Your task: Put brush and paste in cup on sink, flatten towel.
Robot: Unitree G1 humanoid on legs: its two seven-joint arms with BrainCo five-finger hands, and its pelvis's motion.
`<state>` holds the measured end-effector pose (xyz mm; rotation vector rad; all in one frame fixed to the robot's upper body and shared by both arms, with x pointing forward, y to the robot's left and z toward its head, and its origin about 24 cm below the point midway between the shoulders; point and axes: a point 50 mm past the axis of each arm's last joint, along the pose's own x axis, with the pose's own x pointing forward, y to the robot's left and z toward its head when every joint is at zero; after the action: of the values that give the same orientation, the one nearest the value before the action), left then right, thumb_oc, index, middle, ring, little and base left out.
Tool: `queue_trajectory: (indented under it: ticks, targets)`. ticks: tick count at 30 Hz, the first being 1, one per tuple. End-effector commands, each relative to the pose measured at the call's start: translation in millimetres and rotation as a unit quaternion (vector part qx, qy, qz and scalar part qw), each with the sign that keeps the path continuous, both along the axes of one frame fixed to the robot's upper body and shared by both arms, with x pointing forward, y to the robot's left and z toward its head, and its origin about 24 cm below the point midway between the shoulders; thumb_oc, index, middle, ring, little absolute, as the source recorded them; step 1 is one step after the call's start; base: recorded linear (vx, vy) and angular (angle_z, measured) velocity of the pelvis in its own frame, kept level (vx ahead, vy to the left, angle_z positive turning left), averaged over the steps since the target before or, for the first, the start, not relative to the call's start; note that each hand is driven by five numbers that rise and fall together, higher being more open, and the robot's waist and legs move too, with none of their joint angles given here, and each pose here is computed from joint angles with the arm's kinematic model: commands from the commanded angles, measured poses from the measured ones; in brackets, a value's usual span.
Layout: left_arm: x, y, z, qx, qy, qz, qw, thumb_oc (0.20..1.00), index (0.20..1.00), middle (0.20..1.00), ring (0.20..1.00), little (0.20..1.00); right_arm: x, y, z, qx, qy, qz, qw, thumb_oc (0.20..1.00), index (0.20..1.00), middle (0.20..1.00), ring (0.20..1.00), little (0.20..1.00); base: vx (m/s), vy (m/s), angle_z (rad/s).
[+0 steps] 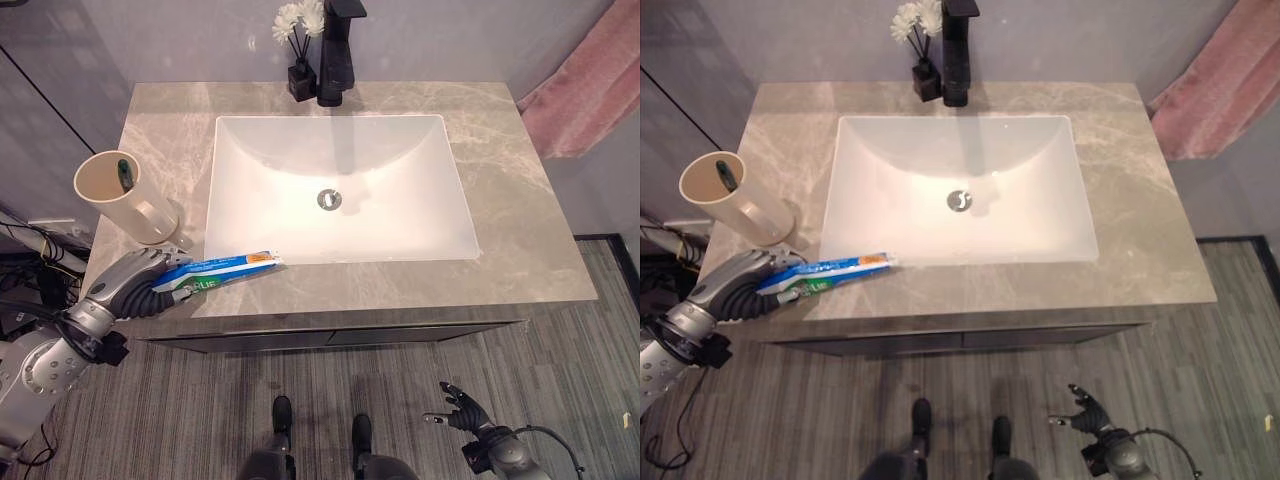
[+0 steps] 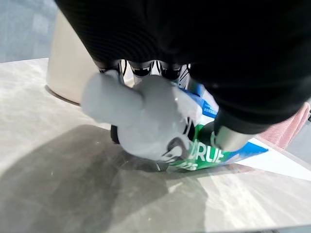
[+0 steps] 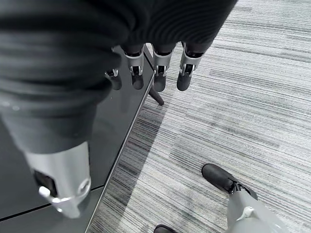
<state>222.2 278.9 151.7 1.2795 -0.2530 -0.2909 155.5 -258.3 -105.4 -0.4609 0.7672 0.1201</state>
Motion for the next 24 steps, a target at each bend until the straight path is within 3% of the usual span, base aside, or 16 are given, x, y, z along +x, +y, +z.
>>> queue_trajectory:
  ticks: [1, 6, 13, 19, 20, 24]
  targets:
    - [-23.1, -10.7, -68.1, 0.014, 0.161, -0.022, 0.987, 0.2, 0.2, 0.2, 0.2, 0.2, 8.6, -10.5, 10.2, -0.026, -0.023, 0.01, 0.999, 1.0, 1.0, 1.0, 1.0, 1.0, 0.0, 0.0, 0.0]
    - [-21.1, -16.8, -66.9, 0.009, 0.145, -0.029, 0.989, 0.2, 0.2, 0.2, 0.2, 0.2, 1.3, -14.1, 2.7, -0.028, -0.004, -0.015, 0.999, 1.0, 1.0, 1.0, 1.0, 1.0, 0.02, -0.01, 0.0]
    - [-12.9, -29.4, -40.1, 0.025, 0.062, -0.059, 0.996, 0.2, 0.2, 0.2, 0.2, 0.2, -34.6, -31.3, -21.2, -0.022, 0.072, -0.142, 0.987, 1.0, 1.0, 1.0, 1.0, 1.0, 0.04, -0.023, 0.01]
    - [-3.0, -30.1, -15.4, 0.055, -0.034, -0.058, 0.996, 0.2, 0.2, 0.2, 0.2, 0.2, -57.9, -57.8, -23.1, 0.018, 0.07, -0.335, 0.939, 1.0, 1.0, 1.0, 1.0, 1.0, 0.02, -0.015, -0.01]
    - [-3.1, -30.2, -15.3, 0.055, -0.034, -0.058, 0.996, 0.2, 0.2, 0.2, 0.2, 0.2, -57.9, -57.8, -23.1, 0.018, 0.07, -0.335, 0.939, 1.0, 1.0, 1.0, 1.0, 1.0, 0.03, -0.034, -0.03]
    - [1.4, -24.3, -1.8, 0.079, -0.09, -0.044, 0.992, 0.2, 0.2, 0.2, 0.2, 0.2, -46.4, -79.4, -7.1, 0.037, -0.01, -0.426, 0.904, 1.0, 1.0, 1.0, 1.0, 1.0, 0.01, -0.012, -0.01]
